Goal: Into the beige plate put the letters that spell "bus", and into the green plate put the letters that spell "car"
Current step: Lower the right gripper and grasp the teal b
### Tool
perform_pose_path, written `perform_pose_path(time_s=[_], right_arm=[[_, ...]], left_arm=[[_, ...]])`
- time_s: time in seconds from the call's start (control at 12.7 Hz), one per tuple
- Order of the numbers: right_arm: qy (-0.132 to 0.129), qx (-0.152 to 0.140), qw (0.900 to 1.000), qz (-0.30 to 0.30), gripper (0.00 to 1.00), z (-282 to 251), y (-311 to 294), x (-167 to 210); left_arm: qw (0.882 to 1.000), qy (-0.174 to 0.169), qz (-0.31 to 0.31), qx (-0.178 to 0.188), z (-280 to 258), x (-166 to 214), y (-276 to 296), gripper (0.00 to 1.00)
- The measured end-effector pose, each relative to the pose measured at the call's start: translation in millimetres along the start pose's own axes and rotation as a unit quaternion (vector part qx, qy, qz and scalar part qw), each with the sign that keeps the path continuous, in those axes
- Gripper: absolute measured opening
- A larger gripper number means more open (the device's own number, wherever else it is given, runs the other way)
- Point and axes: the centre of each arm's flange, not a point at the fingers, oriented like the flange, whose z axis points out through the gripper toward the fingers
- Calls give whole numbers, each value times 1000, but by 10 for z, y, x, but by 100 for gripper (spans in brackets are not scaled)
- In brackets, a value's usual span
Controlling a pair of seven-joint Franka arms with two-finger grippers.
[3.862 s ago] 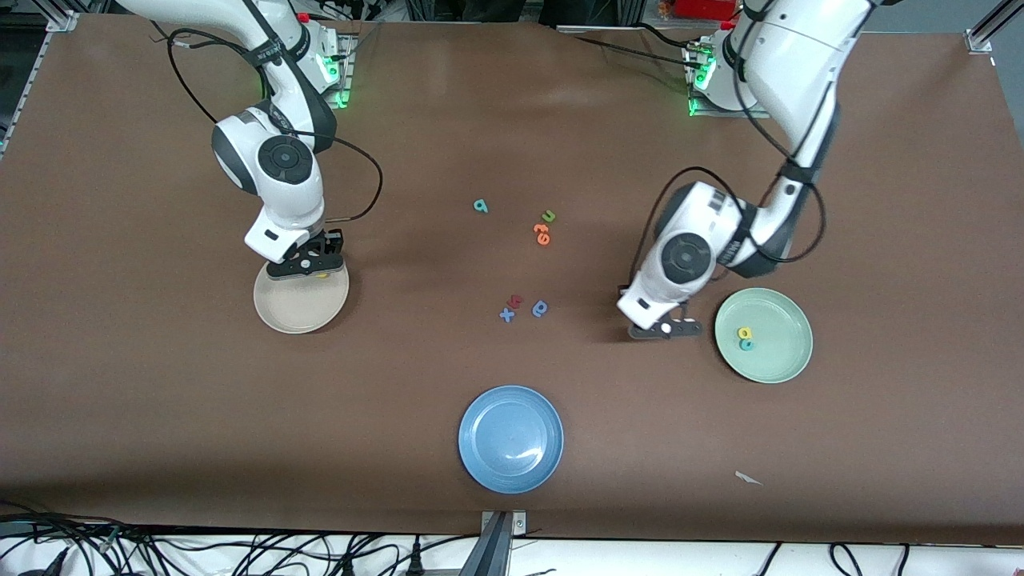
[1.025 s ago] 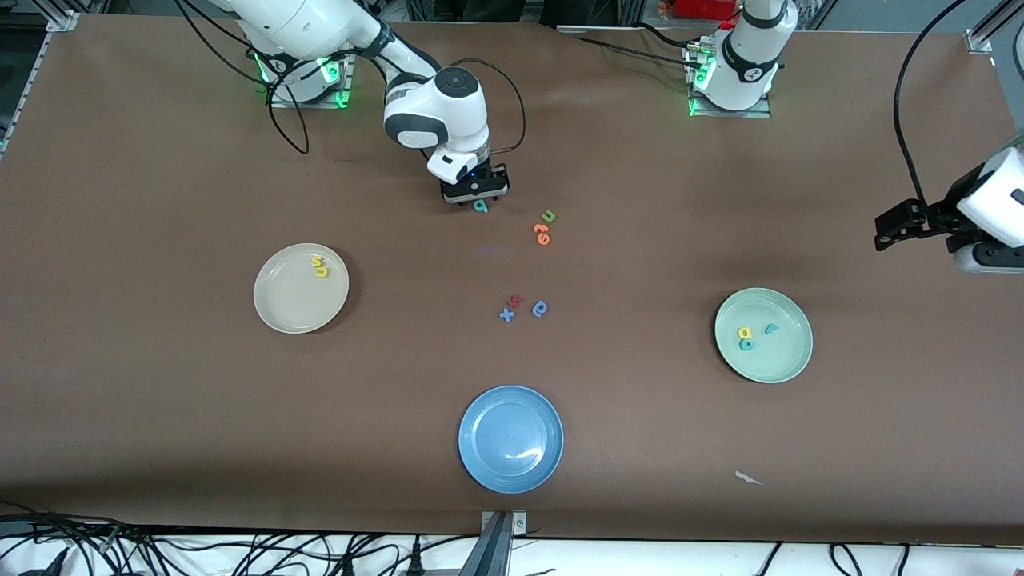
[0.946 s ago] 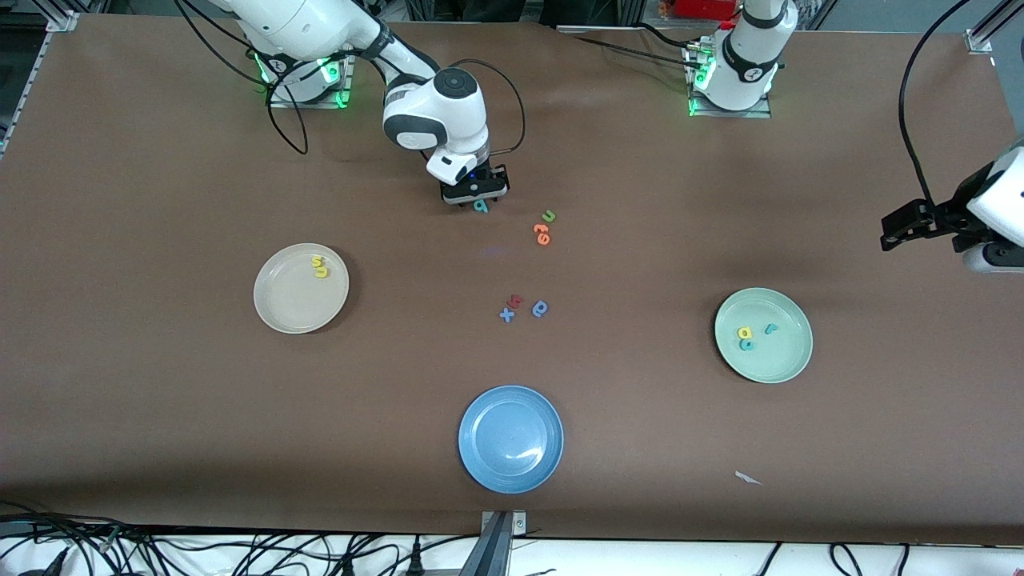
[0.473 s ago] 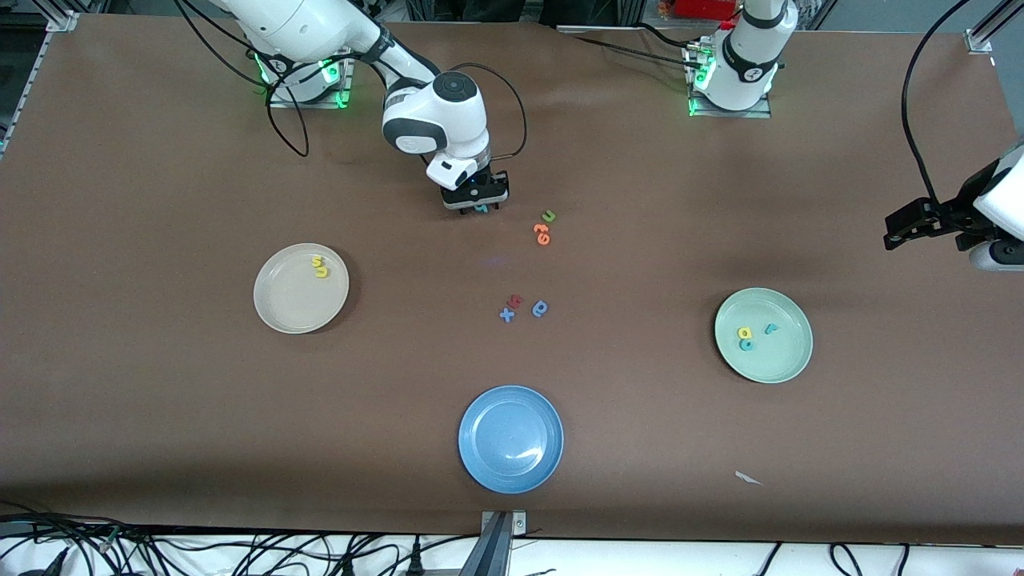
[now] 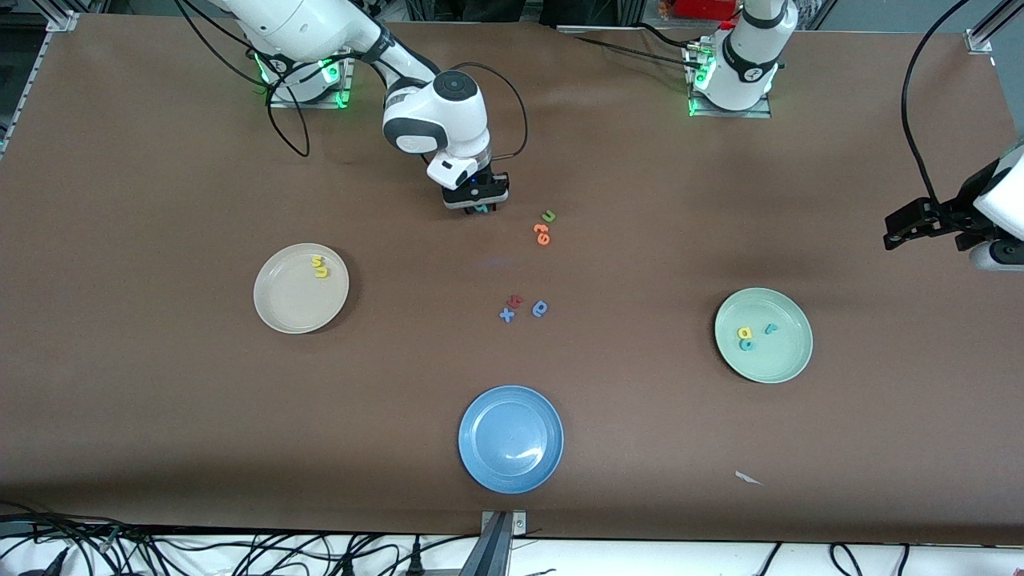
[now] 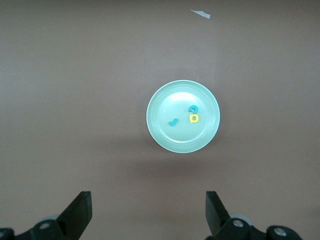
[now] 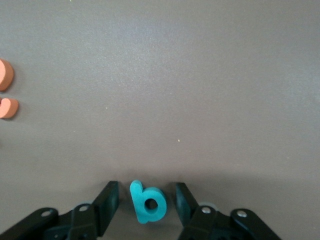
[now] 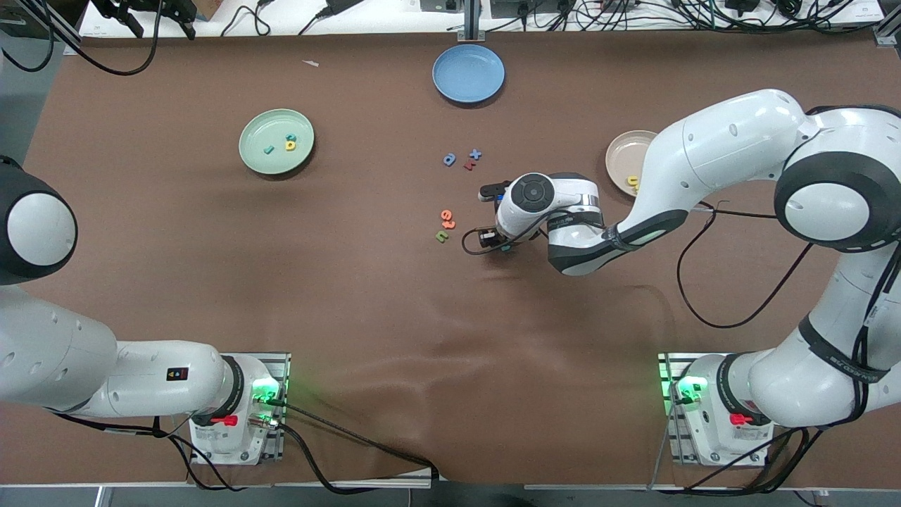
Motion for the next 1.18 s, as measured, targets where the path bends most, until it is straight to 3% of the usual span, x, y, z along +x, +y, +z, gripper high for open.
perform_pose_path(time_s=[0.24, 0.63, 0.95, 1.18], right_arm=[[0, 1, 1000, 8, 51, -3, -7, -2], [5, 2, 1000, 11, 28, -49, -34, 9], [6, 2, 1000, 11, 28, -52, -27, 20], [24, -13, 1000, 6, 28, -135, 140, 200]], left_arm=[[1000, 0, 0, 0, 0, 0, 0, 100], [1000, 0, 0, 0, -1, -1, 0, 100], [1000, 0, 0, 0, -2, -1, 1, 100], [1000, 0, 0, 0, -2, -1, 1, 100]])
